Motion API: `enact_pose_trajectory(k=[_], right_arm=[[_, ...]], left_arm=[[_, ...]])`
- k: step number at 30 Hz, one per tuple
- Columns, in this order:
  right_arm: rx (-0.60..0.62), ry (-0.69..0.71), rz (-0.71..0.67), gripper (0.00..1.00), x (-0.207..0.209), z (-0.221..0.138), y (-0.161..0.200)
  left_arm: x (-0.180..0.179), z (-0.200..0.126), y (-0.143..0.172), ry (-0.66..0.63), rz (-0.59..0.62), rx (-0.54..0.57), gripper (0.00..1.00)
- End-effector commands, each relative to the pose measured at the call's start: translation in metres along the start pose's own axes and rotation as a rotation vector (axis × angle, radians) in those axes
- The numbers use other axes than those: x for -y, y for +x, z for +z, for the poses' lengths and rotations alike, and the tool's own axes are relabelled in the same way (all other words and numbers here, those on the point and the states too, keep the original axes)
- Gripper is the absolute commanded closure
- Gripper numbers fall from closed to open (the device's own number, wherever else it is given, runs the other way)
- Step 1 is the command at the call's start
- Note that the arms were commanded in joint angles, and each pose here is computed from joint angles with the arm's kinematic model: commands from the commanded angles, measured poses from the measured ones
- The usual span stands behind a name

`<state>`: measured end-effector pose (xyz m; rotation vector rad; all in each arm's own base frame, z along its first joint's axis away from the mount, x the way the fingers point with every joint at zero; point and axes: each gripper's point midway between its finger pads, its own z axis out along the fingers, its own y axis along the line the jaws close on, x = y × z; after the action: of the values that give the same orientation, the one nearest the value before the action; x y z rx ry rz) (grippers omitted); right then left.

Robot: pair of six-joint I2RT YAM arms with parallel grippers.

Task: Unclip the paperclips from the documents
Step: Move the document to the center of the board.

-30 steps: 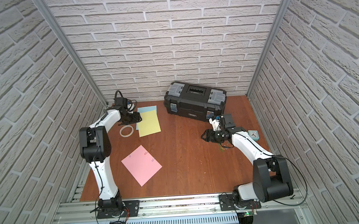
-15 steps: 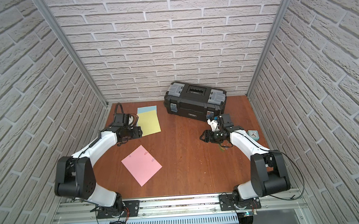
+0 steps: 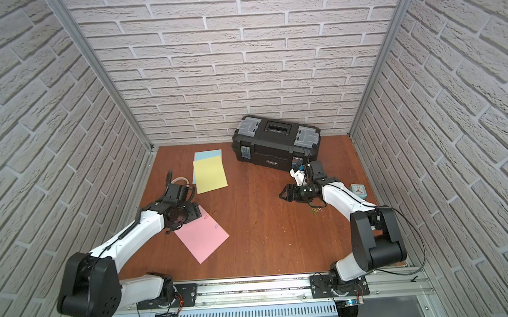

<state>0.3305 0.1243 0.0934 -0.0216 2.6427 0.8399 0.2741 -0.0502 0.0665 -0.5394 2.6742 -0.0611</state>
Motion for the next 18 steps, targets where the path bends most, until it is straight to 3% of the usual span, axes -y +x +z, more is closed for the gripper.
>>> enact_pose_trajectory(k=[1,11,18], right_arm=[[0.036,-0.027,-0.041,0.32,-0.010,-0.004,-0.012],[0.035,-0.028,-0.058,0.31,-0.012,-0.005,-0.011],[0.041,-0.037,-0.061,0.31,-0.013,-0.005,-0.013]], left_arm=[[-0.021,0.007,0.013,-0.081,-0.118,-0.028,0.15],[-0.045,0.013,0.022,-0.071,-0.299,-0.035,0.14],[-0.041,0.026,0.029,-0.038,-0.305,-0.070,0.14]])
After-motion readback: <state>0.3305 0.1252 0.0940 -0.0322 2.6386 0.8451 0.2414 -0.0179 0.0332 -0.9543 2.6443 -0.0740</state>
